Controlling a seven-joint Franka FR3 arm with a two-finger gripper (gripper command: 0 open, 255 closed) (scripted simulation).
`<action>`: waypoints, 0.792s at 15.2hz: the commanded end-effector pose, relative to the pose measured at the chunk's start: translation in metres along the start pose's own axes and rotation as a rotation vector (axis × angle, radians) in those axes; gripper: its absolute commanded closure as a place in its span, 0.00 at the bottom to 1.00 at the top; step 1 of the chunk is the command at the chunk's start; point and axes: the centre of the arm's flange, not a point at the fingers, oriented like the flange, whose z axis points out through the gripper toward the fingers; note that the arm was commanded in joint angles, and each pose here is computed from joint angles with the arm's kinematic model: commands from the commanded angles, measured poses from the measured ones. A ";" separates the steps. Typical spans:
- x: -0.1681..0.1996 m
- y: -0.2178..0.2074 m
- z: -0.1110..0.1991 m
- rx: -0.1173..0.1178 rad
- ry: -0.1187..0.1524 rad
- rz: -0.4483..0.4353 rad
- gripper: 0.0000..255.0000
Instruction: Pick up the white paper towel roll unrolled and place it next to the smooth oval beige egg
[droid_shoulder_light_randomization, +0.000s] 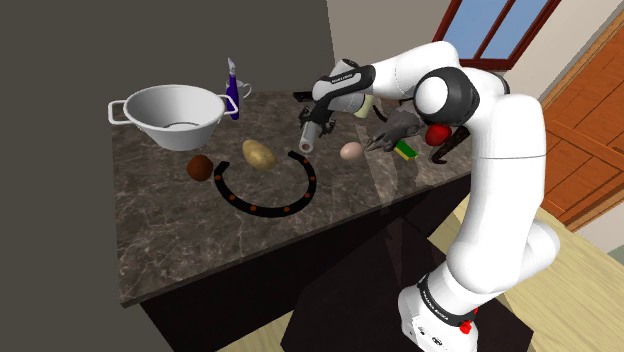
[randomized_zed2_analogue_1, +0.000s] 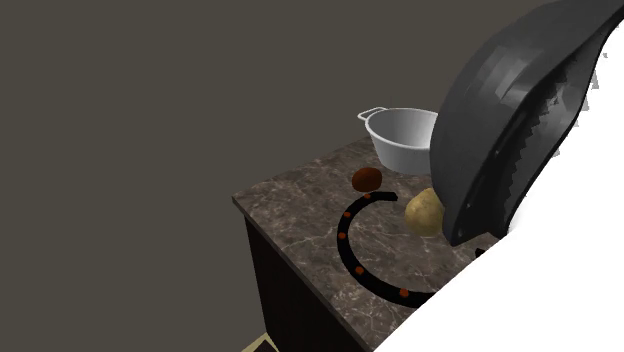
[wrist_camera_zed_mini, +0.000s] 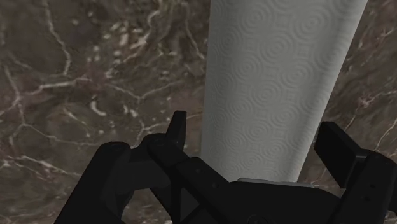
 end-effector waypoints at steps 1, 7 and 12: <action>0.000 0.000 -0.013 0.000 0.000 0.000 0.00; 0.000 0.000 -0.050 0.000 0.000 0.000 0.00; 0.000 0.000 -0.050 0.000 0.000 0.000 0.00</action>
